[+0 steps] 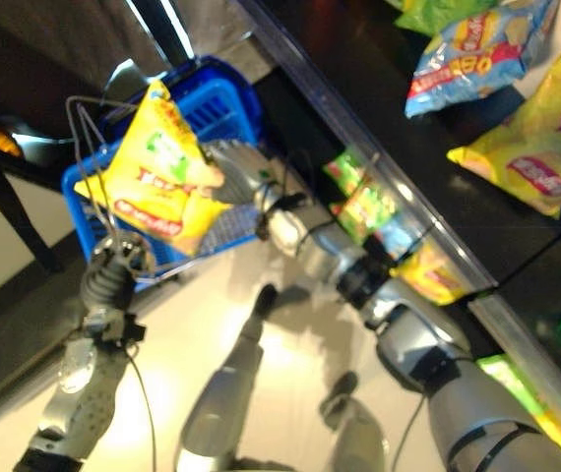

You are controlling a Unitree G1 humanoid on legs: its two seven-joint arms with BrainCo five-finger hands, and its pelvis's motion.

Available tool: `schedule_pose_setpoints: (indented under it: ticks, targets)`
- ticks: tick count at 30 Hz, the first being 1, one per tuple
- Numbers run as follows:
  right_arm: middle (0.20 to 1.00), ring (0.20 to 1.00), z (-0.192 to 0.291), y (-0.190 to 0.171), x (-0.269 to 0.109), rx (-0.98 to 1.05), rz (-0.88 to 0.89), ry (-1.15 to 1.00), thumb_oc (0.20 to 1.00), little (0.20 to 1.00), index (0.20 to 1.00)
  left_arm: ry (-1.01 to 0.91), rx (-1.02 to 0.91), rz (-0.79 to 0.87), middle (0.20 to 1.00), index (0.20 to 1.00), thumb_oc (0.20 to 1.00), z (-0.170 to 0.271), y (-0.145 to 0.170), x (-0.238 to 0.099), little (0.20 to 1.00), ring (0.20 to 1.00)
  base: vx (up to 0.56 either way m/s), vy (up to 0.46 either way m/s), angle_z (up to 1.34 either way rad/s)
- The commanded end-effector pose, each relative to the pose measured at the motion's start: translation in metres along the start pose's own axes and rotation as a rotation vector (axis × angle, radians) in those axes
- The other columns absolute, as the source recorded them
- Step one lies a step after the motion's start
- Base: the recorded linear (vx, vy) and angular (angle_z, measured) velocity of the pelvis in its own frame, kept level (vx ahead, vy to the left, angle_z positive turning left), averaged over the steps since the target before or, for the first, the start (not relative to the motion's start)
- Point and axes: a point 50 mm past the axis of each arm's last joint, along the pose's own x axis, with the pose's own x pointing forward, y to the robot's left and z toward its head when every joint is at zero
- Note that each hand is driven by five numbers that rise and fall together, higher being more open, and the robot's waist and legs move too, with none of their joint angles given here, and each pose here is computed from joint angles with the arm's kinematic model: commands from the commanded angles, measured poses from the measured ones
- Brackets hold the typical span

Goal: Pick up the snacks into the basket

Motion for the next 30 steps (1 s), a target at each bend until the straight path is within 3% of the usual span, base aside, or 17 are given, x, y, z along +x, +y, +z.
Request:
schedule_pose_setpoints:
  ticks: [1,7,15,20,24,30]
  targets:
    - [0.200,0.200,0.052,-0.009,0.026,0.017,-0.060,-0.190,0.200,0.200,0.200,-0.380,-0.091,-0.318,0.200,0.200,0.200,0.071,-0.055,0.009,0.200,0.200,0.00,0.000,0.00]
    - [0.200,0.200,0.058,-0.007,0.031,0.025,-0.066,-0.196,0.200,0.200,0.200,-0.347,-0.109,-0.365,0.200,0.200,0.200,0.067,-0.063,0.009,0.200,0.200,0.01,0.002,0.03]
    - [0.200,0.200,0.030,0.014,0.025,0.054,-0.119,-0.025,0.200,0.200,0.200,-0.321,-0.152,-0.445,0.200,0.200,0.200,0.062,-0.081,0.010,0.200,0.200,0.00,0.011,0.07]
    - [0.200,0.200,0.011,0.034,0.014,0.199,-0.128,0.134,0.200,0.200,0.200,-0.299,-0.168,-0.458,0.200,0.200,0.200,0.056,-0.088,0.011,0.200,0.200,0.00,0.013,0.01]
    - [0.200,0.200,0.003,0.028,0.011,0.396,-0.255,0.221,0.200,0.200,0.200,-0.284,-0.173,-0.444,0.200,0.200,0.200,0.052,-0.089,0.011,0.200,0.200,0.00,0.000,0.00]
    - [0.200,0.200,-0.004,0.015,0.007,0.430,-0.403,0.257,0.200,0.200,0.200,-0.284,-0.183,-0.436,0.200,0.200,0.200,0.051,-0.093,0.011,0.200,0.200,0.00,0.006,0.00]
